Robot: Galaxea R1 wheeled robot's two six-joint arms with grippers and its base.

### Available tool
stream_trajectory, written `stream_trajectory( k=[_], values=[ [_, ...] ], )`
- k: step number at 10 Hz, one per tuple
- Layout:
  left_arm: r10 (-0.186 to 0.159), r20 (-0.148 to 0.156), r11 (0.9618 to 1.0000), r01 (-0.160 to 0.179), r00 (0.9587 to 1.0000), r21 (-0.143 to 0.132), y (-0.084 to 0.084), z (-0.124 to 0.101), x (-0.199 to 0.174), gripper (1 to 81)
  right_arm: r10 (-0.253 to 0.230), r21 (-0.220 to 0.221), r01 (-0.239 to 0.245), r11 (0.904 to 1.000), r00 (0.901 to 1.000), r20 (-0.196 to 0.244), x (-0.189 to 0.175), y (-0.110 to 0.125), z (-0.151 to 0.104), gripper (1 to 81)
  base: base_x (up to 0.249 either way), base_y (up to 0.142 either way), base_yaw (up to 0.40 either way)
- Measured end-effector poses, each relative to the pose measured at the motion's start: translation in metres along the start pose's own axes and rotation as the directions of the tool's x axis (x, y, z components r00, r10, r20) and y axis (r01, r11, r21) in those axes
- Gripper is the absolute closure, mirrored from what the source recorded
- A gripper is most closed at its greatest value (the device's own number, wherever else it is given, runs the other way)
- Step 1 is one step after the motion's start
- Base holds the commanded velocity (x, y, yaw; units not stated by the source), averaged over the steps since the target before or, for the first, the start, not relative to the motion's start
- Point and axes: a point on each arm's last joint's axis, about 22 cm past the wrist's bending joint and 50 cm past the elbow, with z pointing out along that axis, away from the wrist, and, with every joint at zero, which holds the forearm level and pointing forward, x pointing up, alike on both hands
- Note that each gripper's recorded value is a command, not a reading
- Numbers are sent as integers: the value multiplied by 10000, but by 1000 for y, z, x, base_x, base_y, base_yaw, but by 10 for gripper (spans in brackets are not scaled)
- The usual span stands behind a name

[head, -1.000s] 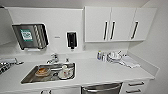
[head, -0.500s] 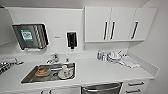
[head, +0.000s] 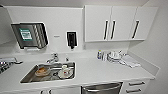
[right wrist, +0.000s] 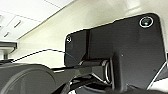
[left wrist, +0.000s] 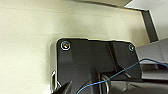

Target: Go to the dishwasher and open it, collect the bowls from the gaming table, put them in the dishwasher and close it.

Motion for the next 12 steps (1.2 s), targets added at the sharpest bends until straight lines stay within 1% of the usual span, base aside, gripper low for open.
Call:
stream_trajectory(
  k=[1,2,3,4,5,6,7,8,9,10,11,12],
  values=[
    [-98,20,9999,98,9999,29,-9,-12,5,10,109,110,-111,9999,9999,134,2,-3,-6,10,0,0,0],
    [-257,32,9994,258,9997,-239,-1,-21,9,10,174,436,-180,9989,9998,137,17,-13,-34,10,0,0,0],
    [-347,-79,9984,343,9994,-452,4,-30,19,10,176,488,-182,9986,9998,116,27,-13,-54,10,0,0,0],
    [-350,-324,9980,333,9989,-528,2,-45,34,10,101,539,-99,9985,9999,-30,41,-13,-72,10,0,0,0],
    [-302,-526,9984,276,9982,-497,-6,-59,50,10,14,638,-4,9980,9999,-161,54,-17,-86,10,0,0,0],
    [-272,-701,9978,228,9972,-624,-5,-72,65,10,-90,772,111,9970,9996,-273,67,-23,-95,10,0,0,0],
    [-256,-1012,9952,158,9945,-966,9,-80,87,10,-314,874,367,9955,9976,-618,92,-29,-97,10,0,0,0],
    [-243,-1327,9910,63,9909,-1341,24,-88,110,10,-516,880,601,9943,9941,-958,115,-30,-99,10,0,0,0],
    [-200,-1588,9873,-55,9871,-1590,34,-98,130,10,-621,802,716,9942,9914,-1151,129,-27,-103,10,0,0,0],
    [-148,-1802,9842,-175,9835,-1764,41,-107,149,10,-647,714,735,9947,9908,-1190,135,-22,-109,10,0,0,0],
    [-154,-1854,9797,-223,9825,-1993,52,-113,163,10,-635,749,727,9945,9909,-1188,144,-23,-112,10,0,0,0],
    [-149,-1645,9729,-237,9863,-2301,65,-113,171,10,-588,878,695,9937,9911,-1193,154,-28,-112,10,0,0,0]
  ],
)
